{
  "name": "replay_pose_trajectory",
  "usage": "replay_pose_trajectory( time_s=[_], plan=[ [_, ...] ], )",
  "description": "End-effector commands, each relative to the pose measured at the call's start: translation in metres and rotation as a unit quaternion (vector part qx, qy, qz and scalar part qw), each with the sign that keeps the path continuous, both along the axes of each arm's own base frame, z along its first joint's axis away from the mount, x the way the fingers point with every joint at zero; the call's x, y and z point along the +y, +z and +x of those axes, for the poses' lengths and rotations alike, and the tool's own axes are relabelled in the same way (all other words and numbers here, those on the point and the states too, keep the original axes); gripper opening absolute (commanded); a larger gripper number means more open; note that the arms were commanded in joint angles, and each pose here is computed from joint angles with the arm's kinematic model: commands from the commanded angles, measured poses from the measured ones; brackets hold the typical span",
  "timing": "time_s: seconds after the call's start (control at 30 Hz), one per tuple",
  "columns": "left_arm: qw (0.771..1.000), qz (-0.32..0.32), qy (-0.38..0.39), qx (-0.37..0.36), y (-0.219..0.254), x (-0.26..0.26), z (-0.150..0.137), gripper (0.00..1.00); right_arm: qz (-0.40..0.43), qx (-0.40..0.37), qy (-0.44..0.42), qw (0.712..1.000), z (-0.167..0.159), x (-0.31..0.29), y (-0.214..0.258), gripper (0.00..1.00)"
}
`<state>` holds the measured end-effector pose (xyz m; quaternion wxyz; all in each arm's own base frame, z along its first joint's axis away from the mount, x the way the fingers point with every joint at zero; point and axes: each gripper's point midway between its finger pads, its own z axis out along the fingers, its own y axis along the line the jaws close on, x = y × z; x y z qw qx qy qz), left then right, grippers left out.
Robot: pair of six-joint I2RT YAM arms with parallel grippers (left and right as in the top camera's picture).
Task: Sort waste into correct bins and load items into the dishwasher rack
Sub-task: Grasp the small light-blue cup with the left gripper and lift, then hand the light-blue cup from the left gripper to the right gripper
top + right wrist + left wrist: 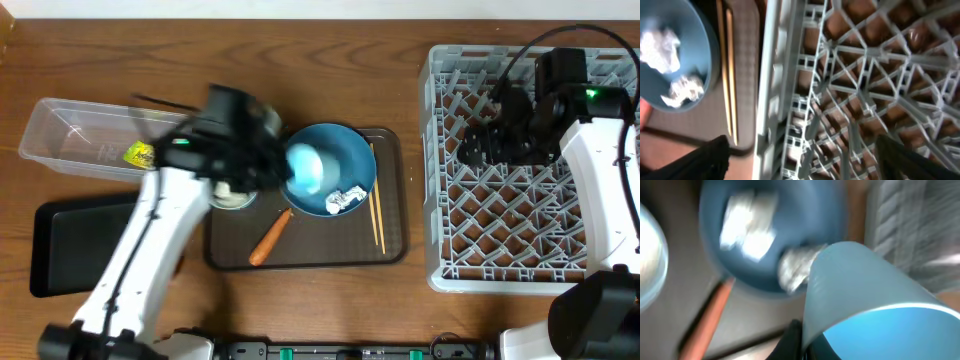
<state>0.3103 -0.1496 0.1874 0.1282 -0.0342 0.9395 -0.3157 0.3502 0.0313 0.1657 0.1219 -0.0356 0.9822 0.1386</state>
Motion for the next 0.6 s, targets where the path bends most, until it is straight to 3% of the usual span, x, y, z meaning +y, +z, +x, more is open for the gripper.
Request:
replay_pose_trajectory(
  time_s=[0.0,0.07,0.13,0.23,0.37,0.5,0.57],
  plan=[
    [0.985,-0.172,-0.006,-0.001,0.046,-0.013,0.013,0.06,0.122,-0.048,0.035,0.991,0.012,0.043,0.03,0.94],
    [0.967,-0.255,-0.019,-0.006,0.07,-0.018,0.024,0.06,0.234,-0.112,0.142,0.955,0.012,0.086,0.063,0.96],
    [0.942,-0.333,-0.05,0.006,0.093,-0.026,0.027,0.06,0.331,-0.18,0.247,0.893,0.0,0.122,0.1,0.99],
    [0.919,-0.384,-0.084,0.027,0.108,-0.035,0.026,0.06,0.392,-0.234,0.333,0.825,-0.019,0.15,0.127,0.99],
    [0.916,-0.388,-0.096,0.037,0.108,-0.044,0.023,0.06,0.401,-0.248,0.377,0.798,-0.029,0.175,0.133,0.99],
    [0.914,-0.388,-0.109,0.042,0.109,-0.053,0.018,0.06,0.396,-0.271,0.408,0.777,-0.031,0.19,0.138,0.88],
    [0.912,-0.39,-0.117,0.046,0.109,-0.057,0.014,0.06,0.393,-0.282,0.419,0.768,-0.03,0.195,0.14,0.88]
  ],
)
